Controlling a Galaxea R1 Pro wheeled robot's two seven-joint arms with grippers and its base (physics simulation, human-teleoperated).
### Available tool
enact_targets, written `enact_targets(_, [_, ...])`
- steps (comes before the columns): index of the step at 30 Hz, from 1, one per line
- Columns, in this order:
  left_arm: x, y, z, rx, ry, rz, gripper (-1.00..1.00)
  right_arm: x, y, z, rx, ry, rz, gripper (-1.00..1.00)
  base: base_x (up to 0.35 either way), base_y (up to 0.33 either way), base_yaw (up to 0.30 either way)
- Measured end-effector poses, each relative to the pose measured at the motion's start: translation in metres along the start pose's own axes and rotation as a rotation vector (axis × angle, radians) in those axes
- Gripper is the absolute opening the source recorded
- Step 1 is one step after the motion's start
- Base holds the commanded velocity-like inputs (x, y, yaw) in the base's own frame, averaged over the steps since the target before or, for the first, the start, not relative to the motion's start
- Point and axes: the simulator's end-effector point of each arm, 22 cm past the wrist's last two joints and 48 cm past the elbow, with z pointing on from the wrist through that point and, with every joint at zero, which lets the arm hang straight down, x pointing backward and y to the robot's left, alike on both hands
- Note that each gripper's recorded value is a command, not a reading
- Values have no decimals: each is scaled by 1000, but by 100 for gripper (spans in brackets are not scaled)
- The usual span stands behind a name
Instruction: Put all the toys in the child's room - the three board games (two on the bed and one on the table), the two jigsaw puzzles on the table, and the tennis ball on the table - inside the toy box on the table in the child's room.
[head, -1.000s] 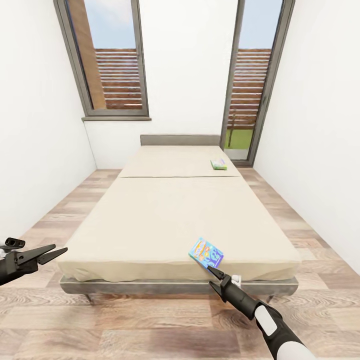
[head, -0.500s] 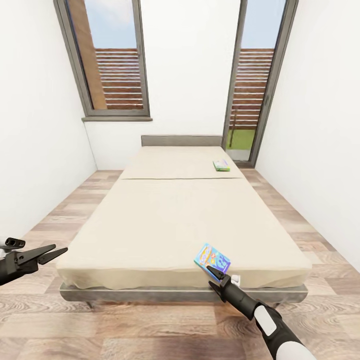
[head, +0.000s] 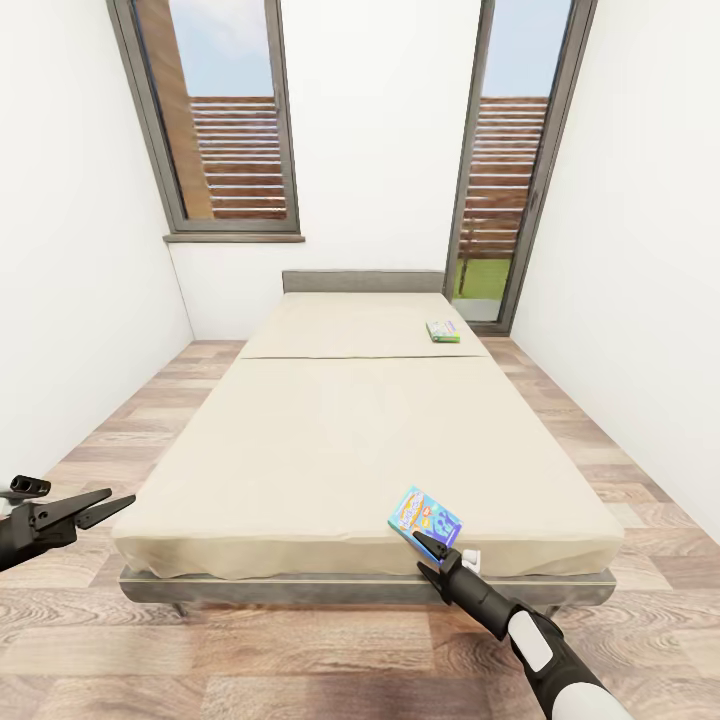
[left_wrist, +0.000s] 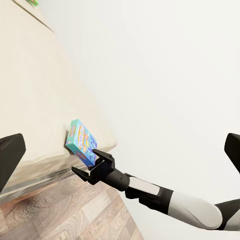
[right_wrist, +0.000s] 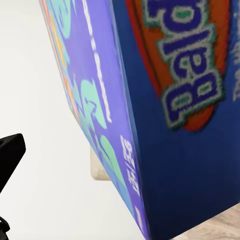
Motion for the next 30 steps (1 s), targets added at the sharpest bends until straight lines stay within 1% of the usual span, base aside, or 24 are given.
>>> enact_targets(7, [0, 0, 0, 0, 0, 1, 100, 0, 0, 0, 1, 0, 0, 100, 0, -25, 0])
enact_targets(16, [0, 0, 0, 0, 0, 1, 100, -1, -1, -1, 2, 0, 0, 100, 0, -119, 0])
enact_targets(30, [0, 0, 0, 0, 0, 1, 100, -1, -1, -1, 3, 0, 0, 100, 0, -12, 0])
